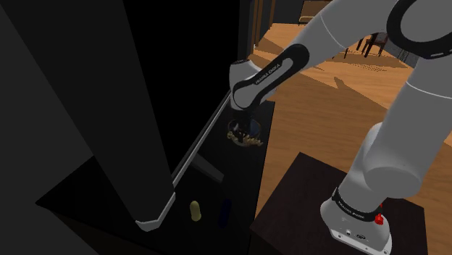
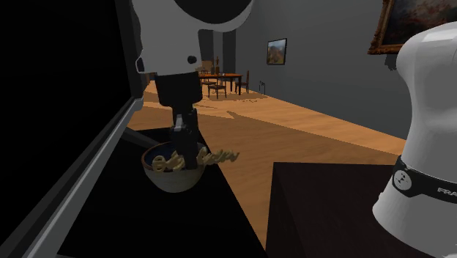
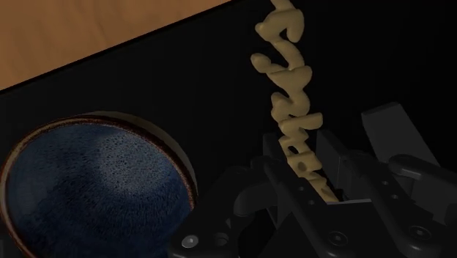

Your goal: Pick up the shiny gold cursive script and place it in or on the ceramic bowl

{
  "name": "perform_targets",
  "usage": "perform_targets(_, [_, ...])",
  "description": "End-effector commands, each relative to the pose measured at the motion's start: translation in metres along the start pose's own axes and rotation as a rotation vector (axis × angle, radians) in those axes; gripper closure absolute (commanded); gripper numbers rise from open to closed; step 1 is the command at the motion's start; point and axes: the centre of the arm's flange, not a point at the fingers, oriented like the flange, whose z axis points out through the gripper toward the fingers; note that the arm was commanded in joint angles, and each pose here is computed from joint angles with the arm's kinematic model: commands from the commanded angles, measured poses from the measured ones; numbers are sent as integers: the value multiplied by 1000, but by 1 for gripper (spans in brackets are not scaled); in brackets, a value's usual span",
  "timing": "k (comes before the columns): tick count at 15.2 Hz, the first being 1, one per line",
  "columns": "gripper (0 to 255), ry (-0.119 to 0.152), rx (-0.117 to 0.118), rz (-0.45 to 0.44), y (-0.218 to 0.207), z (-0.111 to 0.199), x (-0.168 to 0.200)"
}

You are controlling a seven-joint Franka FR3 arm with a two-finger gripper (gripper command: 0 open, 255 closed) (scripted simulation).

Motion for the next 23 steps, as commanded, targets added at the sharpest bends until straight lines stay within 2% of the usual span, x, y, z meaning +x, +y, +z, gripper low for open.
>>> perform_targets(1, [255, 0, 0, 0, 0, -12, 0])
perform_targets(2, [255, 0, 0, 0, 0, -14, -1])
perform_targets(16, [255, 0, 0, 0, 168, -29, 86])
perform_targets(23, [255, 0, 0, 0, 168, 8, 89])
